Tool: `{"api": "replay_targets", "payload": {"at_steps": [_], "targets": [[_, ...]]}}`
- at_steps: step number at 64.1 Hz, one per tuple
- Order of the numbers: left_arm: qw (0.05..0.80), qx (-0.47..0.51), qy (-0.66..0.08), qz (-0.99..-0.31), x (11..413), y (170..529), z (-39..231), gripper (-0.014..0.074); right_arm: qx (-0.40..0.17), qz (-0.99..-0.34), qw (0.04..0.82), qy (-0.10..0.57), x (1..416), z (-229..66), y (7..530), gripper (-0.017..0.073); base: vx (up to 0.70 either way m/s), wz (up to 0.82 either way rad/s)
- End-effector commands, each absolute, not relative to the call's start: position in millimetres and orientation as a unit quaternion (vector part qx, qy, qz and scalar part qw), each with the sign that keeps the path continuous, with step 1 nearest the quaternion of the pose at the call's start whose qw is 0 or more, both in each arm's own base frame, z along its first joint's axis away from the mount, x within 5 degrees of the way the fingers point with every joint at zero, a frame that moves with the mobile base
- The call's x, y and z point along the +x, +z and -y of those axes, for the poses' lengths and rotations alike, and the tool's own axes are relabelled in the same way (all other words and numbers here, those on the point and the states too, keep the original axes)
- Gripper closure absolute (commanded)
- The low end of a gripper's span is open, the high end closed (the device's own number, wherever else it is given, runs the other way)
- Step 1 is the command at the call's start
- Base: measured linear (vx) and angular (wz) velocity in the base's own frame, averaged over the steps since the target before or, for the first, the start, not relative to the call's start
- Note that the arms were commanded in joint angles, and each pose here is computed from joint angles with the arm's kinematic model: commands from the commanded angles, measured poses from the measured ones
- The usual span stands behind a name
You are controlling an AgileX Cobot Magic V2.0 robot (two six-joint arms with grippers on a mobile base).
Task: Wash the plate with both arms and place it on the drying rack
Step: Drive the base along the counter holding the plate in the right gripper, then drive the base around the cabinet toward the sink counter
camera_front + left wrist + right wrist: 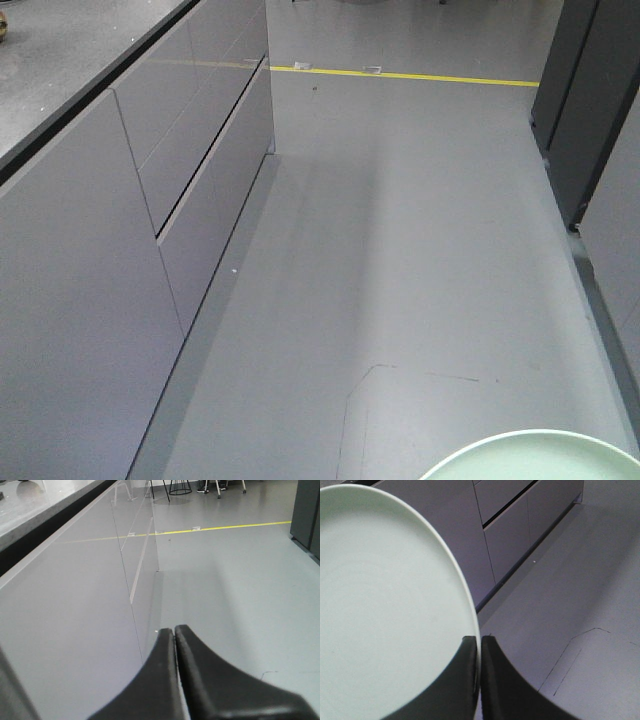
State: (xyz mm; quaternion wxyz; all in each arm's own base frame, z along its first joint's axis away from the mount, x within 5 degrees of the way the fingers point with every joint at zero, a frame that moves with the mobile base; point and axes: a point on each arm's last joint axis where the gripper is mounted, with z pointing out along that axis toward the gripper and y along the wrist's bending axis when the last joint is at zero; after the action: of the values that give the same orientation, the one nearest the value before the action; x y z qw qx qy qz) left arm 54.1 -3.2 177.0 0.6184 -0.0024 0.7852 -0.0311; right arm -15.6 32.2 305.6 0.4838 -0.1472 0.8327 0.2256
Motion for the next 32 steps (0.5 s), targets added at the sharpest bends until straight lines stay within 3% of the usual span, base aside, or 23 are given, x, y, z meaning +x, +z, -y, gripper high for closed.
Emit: {"api": "replay_targets", "payload": {"at_steps": [1, 32], "targets": [[0.66, -0.003, -0.037, -0.75, 53.6, 192.6, 3.3, 0.06, -0.135, -0.813, 0.514, 0.237, -12.0, -33.3, 317.8, 0.0564, 0.36, -0.01], [0.66, -0.003, -0.037, -0.75, 53.6, 192.6, 3.3, 0.06, -0.135, -0.813, 0.514, 0.237, -12.0, -33.3, 317.8, 0.0564, 0.35, -0.06]]}}
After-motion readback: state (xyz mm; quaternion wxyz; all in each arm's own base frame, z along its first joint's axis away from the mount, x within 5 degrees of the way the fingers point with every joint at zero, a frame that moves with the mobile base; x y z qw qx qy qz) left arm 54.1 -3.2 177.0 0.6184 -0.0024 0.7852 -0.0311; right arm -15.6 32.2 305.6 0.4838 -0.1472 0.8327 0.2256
